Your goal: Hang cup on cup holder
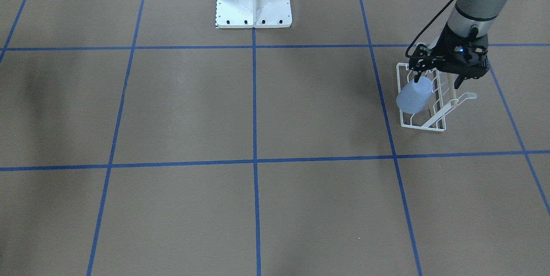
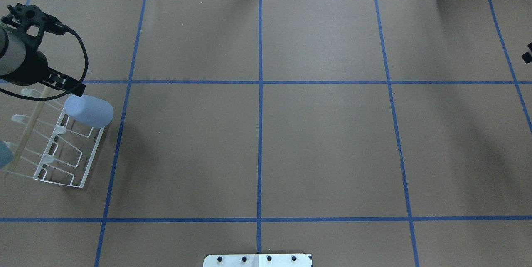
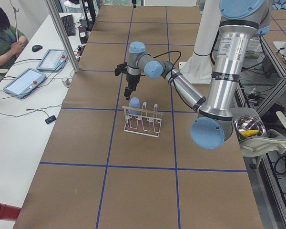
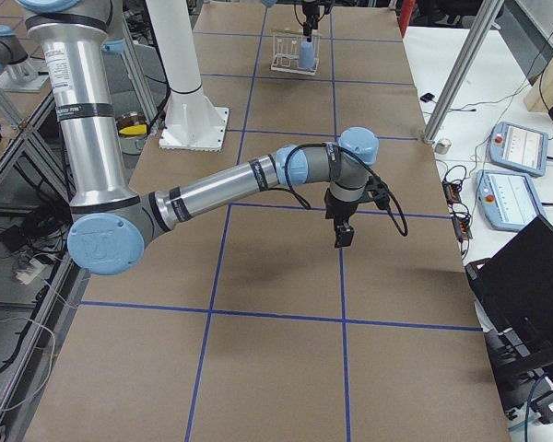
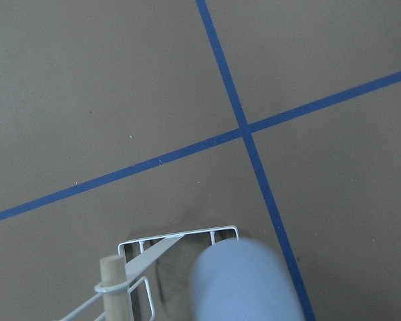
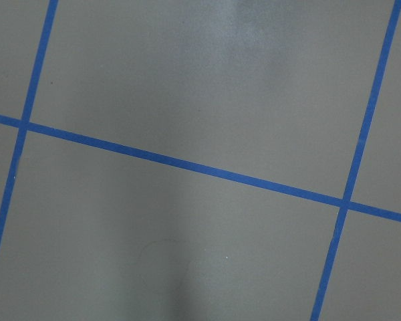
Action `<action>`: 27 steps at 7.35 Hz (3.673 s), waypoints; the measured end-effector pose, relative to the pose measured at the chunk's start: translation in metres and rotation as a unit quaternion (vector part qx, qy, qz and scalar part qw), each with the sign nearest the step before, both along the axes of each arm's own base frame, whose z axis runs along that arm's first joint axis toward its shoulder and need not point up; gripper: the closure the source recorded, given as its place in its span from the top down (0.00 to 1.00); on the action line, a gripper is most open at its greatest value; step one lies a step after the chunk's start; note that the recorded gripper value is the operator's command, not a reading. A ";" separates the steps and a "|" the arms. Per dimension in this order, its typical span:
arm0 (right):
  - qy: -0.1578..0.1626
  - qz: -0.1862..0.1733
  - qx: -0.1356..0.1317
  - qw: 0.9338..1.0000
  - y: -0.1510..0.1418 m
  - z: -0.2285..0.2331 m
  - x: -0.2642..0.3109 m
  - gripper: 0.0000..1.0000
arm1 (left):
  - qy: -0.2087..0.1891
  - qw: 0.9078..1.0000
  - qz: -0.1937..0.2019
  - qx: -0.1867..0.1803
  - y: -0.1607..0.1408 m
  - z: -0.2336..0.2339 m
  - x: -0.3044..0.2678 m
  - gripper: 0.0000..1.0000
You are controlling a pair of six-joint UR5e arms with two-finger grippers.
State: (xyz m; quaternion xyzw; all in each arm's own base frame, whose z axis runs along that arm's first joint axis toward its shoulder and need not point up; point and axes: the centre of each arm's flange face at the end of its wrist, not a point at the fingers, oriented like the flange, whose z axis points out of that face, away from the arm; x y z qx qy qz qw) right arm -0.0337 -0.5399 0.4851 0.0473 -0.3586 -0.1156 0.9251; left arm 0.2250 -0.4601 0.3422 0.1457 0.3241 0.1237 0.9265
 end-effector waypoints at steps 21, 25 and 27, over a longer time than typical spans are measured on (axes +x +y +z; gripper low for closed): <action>0.021 0.092 -0.126 0.988 0.092 0.130 0.107 1.00 | 0.038 0.984 -0.050 -0.169 -0.014 0.288 -0.275 0.99; 0.020 0.093 -0.124 0.988 0.092 0.128 0.106 1.00 | 0.038 0.984 -0.050 -0.168 -0.015 0.287 -0.275 0.99; 0.019 0.092 -0.123 0.988 0.090 0.127 0.106 1.00 | 0.038 0.984 -0.050 -0.168 -0.016 0.287 -0.275 0.99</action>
